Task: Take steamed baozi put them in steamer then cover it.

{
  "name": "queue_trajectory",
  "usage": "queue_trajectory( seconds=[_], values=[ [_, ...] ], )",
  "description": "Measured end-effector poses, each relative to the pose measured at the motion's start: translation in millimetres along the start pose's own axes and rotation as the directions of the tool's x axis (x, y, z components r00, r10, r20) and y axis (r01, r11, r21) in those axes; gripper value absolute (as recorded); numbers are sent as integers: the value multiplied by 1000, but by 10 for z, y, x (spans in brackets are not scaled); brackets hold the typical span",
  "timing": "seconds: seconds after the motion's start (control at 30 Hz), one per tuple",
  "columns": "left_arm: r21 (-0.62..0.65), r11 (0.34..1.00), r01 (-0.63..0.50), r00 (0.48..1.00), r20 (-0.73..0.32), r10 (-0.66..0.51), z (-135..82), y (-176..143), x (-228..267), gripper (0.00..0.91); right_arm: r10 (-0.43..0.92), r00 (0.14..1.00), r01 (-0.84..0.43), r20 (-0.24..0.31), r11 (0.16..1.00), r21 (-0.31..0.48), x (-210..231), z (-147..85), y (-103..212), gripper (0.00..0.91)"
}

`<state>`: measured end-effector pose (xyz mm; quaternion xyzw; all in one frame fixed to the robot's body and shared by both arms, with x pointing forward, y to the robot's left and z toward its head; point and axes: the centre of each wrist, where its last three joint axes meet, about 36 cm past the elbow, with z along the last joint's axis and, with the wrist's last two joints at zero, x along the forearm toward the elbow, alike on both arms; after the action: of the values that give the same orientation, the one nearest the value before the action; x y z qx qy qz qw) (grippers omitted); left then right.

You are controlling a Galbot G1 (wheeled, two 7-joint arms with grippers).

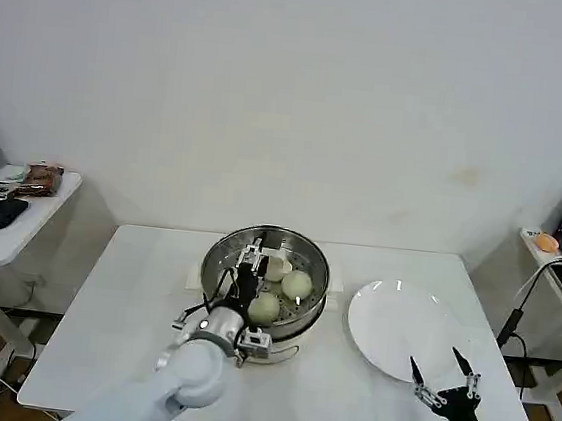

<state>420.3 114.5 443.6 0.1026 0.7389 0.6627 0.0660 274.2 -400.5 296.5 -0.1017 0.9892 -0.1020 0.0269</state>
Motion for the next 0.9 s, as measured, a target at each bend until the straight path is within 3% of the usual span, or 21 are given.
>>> queue_trajectory(
  seconds=[0.23, 0.47, 0.67, 0.9],
  values=[
    [105, 994, -34, 999, 8, 33, 70, 225, 148, 907, 6, 1000, -6, 1, 1000, 5, 7, -4, -50, 907],
    [376, 924, -73, 997, 41, 62, 201, 594, 313, 907, 6, 1000, -6, 7, 1000, 11, 23, -22, -125, 907],
    [634, 760, -143, 990, 87, 113, 370, 785, 428, 907, 3, 1000, -4, 18, 1000, 5, -29, -45, -155, 907],
    [855, 481, -193, 978, 129, 162, 692, 834, 496, 907, -3, 1000, 3, 17, 1000, -13, -43, -43, -186, 907]
  ],
)
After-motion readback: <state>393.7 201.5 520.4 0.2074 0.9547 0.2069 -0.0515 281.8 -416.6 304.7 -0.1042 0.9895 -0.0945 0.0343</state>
